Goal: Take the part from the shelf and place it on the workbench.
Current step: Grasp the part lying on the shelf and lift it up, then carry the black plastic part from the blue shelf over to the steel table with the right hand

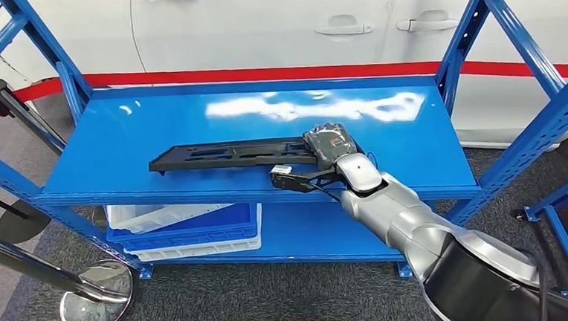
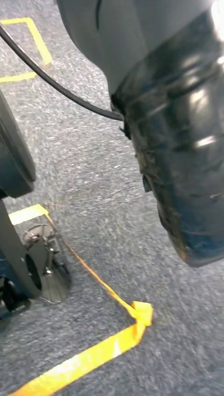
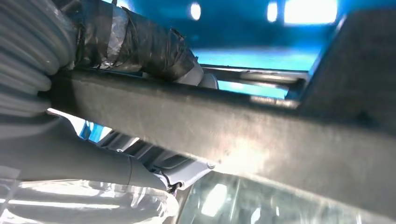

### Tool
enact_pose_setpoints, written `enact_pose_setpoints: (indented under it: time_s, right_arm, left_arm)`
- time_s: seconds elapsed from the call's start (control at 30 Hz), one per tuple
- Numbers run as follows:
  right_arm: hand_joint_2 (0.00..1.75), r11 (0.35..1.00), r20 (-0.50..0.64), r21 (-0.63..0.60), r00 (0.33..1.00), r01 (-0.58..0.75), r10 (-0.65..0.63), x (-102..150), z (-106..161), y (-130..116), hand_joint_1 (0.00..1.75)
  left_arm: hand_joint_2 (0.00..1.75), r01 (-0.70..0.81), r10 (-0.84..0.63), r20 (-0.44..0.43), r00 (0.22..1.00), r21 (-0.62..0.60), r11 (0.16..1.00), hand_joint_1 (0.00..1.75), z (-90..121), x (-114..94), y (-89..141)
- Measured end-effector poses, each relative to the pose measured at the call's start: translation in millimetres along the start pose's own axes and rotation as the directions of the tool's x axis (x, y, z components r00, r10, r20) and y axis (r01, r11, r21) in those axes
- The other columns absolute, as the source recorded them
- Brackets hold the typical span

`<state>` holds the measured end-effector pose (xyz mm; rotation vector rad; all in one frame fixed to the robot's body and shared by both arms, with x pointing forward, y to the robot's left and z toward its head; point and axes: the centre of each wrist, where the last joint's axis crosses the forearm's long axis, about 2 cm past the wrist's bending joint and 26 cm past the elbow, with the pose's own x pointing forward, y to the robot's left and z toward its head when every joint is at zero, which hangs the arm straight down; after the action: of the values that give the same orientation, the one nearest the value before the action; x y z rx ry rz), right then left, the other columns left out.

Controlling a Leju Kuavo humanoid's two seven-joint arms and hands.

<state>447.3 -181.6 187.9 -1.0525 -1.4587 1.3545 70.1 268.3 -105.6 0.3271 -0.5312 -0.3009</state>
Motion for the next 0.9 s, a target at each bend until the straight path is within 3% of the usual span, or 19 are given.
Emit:
enact_pose_setpoints:
  time_s: [0.1,0.27,0.47,0.73,0.9]
  right_arm:
    - [1.75,0.99,0.063,-0.127,0.997,0.057,-0.049,2,0,-4,1.75]
    - [1.75,0.944,0.167,-0.307,0.984,0.12,-0.07,16,12,-7,1.75]
    - [1.75,0.864,0.249,-0.459,0.964,0.205,-0.096,26,26,-30,1.75]
    - [1.75,0.692,0.348,-0.647,0.932,0.319,-0.104,35,74,-57,1.75]
    - [1.75,0.598,0.374,-0.712,0.919,0.368,-0.121,31,89,-82,1.75]
  left_arm:
    - [1.75,0.021,-0.022,0.026,0.999,0.041,0.999,0.0,0,1,1]
    - [1.75,0.04,-0.05,0.073,0.996,0.125,0.991,0.0,0,1,2]
    - [1.75,0.028,-0.046,0.103,0.994,0.17,0.985,0.0,0,1,4]
    - [1.75,-0.019,0.002,0.089,0.996,0.197,0.98,0.0,-1,-1,6]
    - [1.75,-0.025,0.01,0.078,0.997,0.194,0.981,0.0,0,-1,5]
